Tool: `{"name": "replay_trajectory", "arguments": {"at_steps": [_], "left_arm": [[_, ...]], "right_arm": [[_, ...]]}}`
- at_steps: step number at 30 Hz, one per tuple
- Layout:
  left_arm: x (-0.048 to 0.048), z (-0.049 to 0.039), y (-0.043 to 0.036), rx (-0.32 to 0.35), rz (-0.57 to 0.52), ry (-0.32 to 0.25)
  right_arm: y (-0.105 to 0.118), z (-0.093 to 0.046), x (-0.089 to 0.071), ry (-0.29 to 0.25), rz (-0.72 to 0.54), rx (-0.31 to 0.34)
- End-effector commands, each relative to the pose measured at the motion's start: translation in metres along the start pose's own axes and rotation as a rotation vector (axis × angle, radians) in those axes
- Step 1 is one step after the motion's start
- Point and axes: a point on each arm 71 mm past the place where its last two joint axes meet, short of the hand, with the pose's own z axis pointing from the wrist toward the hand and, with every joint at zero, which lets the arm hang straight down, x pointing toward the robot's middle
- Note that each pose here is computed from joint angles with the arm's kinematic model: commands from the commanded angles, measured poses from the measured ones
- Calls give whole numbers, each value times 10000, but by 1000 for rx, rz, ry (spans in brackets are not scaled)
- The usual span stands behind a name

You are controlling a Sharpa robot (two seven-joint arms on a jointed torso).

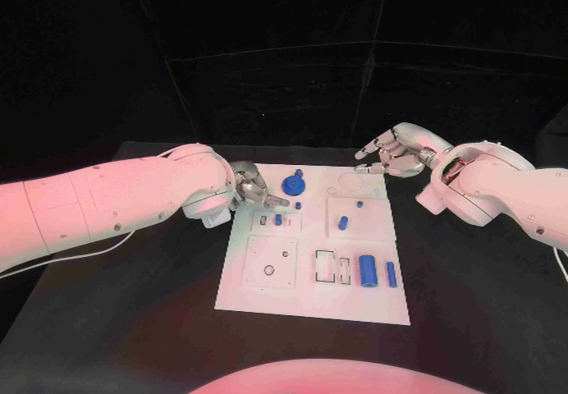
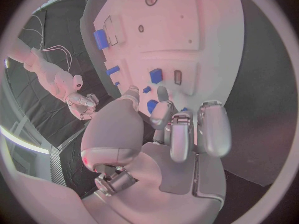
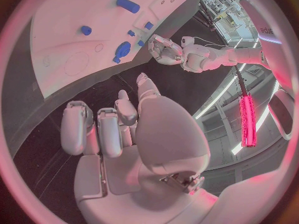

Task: Assemble the parts on the task board

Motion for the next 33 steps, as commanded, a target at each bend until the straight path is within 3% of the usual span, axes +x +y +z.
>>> {"name": "replay_trajectory", "arguments": {"at_steps": [1,4,5,9,14,17,22,33], "left_arm": [[-99,-46,-50,32,22,27],[-261,-89,-73,41,43,36],[-359,-108,-77,40,50,32],[-549,-118,-75,22,63,20],[-811,-34,-65,-33,89,-4],[-897,39,-67,-60,97,-9],[-922,162,-33,-98,112,-1],[-830,396,71,-156,139,20]], "right_arm": [[11,7,-9,2,-3,-9],[3,9,-12,1,-4,-7],[0,10,-14,0,-4,-6],[-5,12,-17,0,-4,-5],[-6,17,-16,-1,-4,-4],[0,24,-12,-2,-4,-5],[10,33,-6,-4,-4,-9],[17,25,-4,-4,-3,-11]]}}
